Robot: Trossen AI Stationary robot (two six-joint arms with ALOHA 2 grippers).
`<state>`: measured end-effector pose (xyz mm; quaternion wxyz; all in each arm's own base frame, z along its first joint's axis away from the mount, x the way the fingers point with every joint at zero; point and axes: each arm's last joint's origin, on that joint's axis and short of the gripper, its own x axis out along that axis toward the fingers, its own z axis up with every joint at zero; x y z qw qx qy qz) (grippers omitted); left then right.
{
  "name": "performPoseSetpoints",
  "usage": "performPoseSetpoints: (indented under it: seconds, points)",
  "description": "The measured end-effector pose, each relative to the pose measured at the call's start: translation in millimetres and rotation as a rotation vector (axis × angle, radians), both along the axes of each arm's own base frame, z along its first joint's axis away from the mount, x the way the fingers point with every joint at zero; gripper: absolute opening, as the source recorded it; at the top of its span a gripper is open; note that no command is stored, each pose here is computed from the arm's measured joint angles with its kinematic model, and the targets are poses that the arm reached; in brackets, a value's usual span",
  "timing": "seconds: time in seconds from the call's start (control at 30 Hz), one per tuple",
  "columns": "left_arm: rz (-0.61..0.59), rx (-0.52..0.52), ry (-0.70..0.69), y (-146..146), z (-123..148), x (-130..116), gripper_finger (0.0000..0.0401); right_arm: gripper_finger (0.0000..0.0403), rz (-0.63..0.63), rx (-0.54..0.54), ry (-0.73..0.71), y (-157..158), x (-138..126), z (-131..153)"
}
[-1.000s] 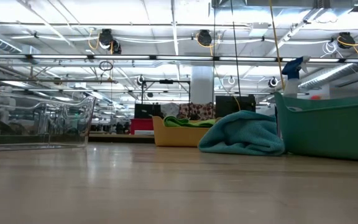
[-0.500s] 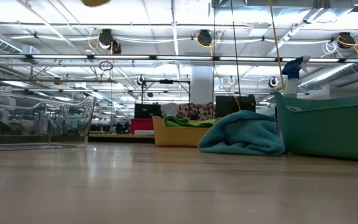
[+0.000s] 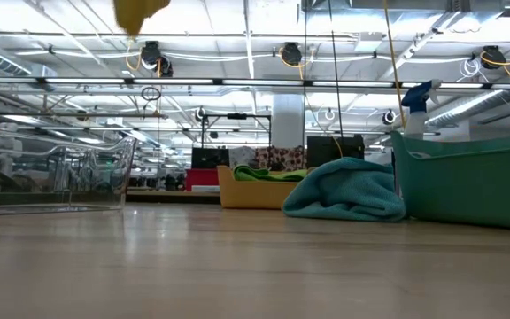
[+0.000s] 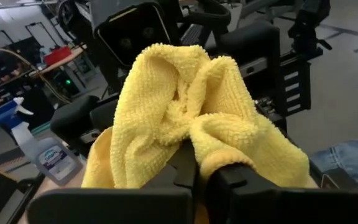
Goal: Sort microfiber towel by color & place in baskets
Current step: Put the yellow microfiber cloth into the green bin
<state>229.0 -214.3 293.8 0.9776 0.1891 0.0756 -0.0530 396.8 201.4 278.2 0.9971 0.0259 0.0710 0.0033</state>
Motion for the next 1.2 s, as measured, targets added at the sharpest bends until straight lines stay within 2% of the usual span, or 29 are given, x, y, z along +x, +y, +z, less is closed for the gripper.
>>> performPoseSetpoints:
  seconds: [0.23,0.3,0.37,0.53,0.73,0.97,1.1,1.2]
  points:
    - [0.004,-0.047,0.02,0.1,-2.2,0.5,0.0082,0.0052,0.006,-0.037,0.011,0.6,-0.3,-1.7]
    - [-0.004,-0.058,0.034,-1.5,-3.5,-1.4,0.0107,0.0022,0.001,-0.059,0.015,0.1,-0.3,-2.2]
    - [-0.006,-0.082,0.058,-3.0,-5.8,-3.6,0.0135,0.0019,-0.004,-0.07,0.017,0.0,-0.4,-2.5]
    - [-0.016,-0.107,0.087,-6.4,-6.4,-12.2,0.0214,0.0042,-0.036,-0.069,0.019,6.4,-4.7,-2.7]
    - [-0.012,-0.08,0.103,-8.4,-2.5,-28.5,0.028,0.0026,-0.07,-0.116,0.052,13.5,-26.3,15.0]
    - [0.028,-0.048,0.135,-5.6,-3.7,-39.8,0.029,0.003,-0.21,-0.158,0.197,7.3,-86.3,49.5]
    - [0.034,-0.03,0.148,-4.5,-5.6,-40.1,0.029,0.003,-0.332,-0.085,0.314,-12.9,-127.0,61.2]
    - [0.05,-0.042,0.153,-2.5,-6.3,-38.3,0.029,0.003,-0.429,-0.026,0.424,-30.0,-150.3,59.1]
